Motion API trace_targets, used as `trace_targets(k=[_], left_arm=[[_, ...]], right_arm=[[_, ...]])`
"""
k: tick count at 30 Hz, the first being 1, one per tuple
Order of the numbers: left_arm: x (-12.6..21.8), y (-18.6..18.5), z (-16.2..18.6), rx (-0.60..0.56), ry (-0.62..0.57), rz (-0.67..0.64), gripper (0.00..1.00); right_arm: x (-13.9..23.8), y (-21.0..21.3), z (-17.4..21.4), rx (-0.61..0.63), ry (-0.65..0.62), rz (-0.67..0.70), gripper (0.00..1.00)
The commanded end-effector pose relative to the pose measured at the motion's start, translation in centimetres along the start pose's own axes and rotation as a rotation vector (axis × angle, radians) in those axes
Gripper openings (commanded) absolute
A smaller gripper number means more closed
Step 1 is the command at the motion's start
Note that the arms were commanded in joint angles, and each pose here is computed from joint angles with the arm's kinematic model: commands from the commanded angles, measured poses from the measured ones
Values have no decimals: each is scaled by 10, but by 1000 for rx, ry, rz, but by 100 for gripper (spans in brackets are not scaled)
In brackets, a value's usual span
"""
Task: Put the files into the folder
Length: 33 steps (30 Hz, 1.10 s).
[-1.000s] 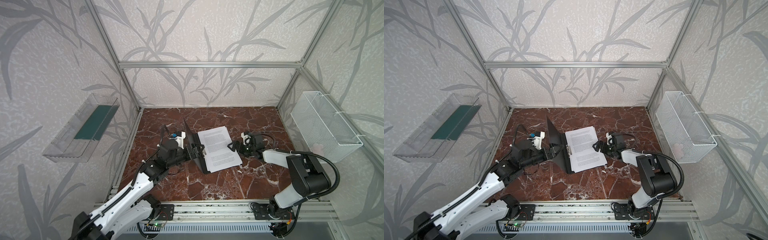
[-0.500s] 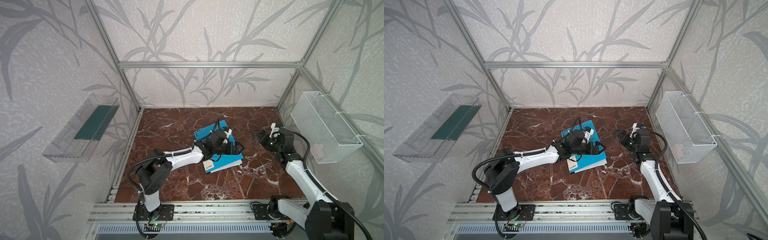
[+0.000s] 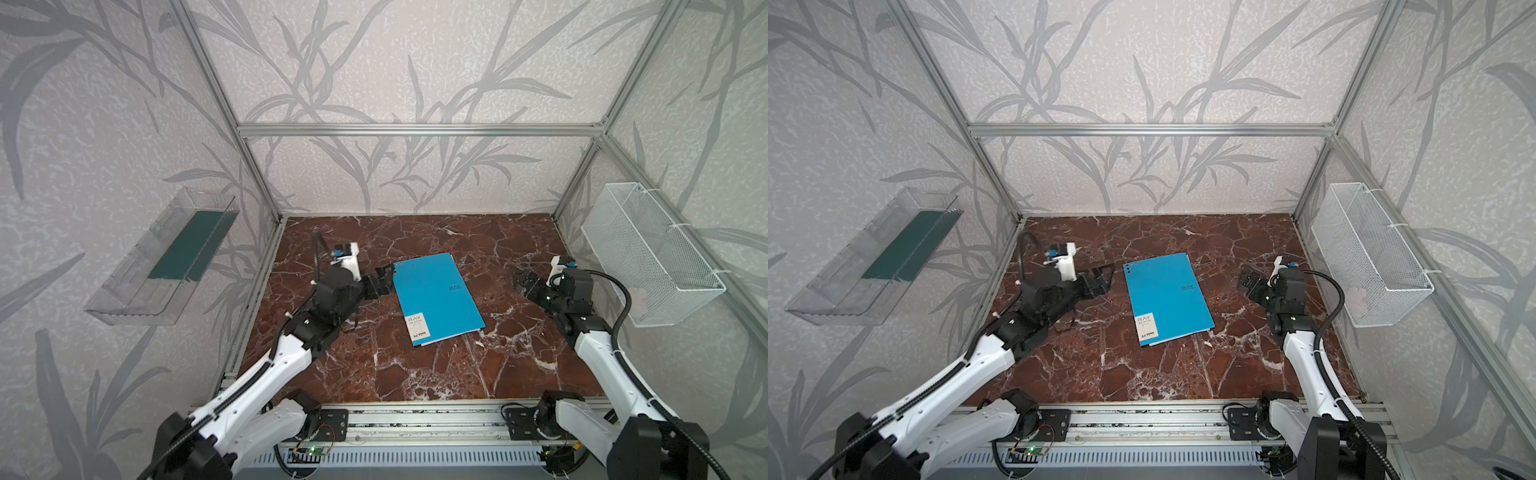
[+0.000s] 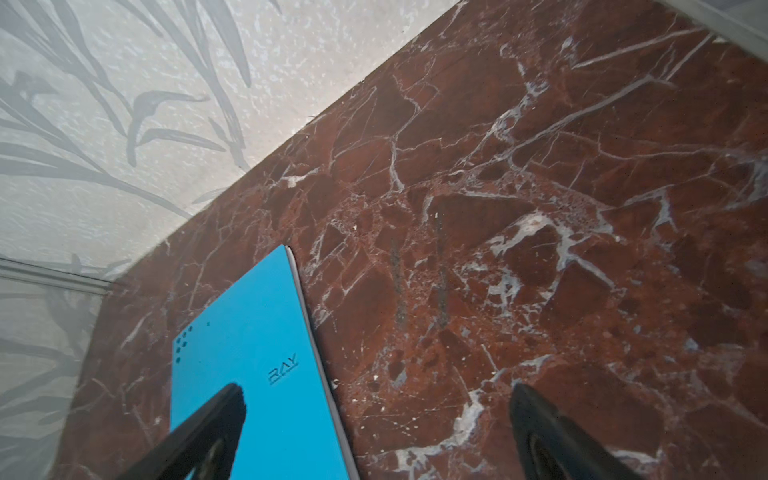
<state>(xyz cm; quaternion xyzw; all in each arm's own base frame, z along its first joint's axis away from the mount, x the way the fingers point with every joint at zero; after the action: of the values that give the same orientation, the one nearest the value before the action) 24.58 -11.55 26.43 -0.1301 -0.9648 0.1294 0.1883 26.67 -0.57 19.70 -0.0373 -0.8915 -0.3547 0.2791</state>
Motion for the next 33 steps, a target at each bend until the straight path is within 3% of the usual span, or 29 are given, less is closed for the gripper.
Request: trace_targets(k=[1,3,5,10,15,18,22,23,25,30,33], left_arm=[[12,62,31,-200,-9,-461,99],[18,80,32,-250,-94,-608,99],[16,102,33,-258,-106,-695,99],[2,155,38,-203,-59,-879,99],[-18,186,61,-191,-158,-894,100],[-31,189,54,-220,-46,-848,98],[-39,196,66,-282,-222,-730,93],[-41,196,78,-270,-155,-677,99],[-52,200,75,-270,-112,-666,99],[-61,199,71,-307,-92,-650,99],[-61,198,71,-313,-90,-642,99]], right_arm=[[-1,-9,-2,165,-154,-11,99],[-2,-17,2,237,-270,-9,99],[-4,-27,6,246,-367,-7,99],[-19,-32,15,317,-346,-42,99],[-39,-34,21,429,-379,-110,99],[-43,-43,33,460,-439,-157,99],[-65,-33,43,549,-348,-238,99],[-65,-34,42,540,-355,-214,99],[-65,-36,41,523,-366,-190,99],[-80,-23,38,570,-266,-190,99],[-91,-13,39,614,-222,-121,99]])
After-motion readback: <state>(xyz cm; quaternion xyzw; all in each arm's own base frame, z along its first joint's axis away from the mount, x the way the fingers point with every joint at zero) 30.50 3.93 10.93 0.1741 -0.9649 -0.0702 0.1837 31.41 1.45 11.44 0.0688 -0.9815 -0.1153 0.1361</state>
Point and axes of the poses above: each gripper's point midway between its finger pads, its own x axis back along the fingers, its own y axis along the line the jaws close on, z = x × y, the point moved 8 cm from there along x, back along the fingers, and after that the axes turned 11 degrees about -x, right-handed, at the moved point
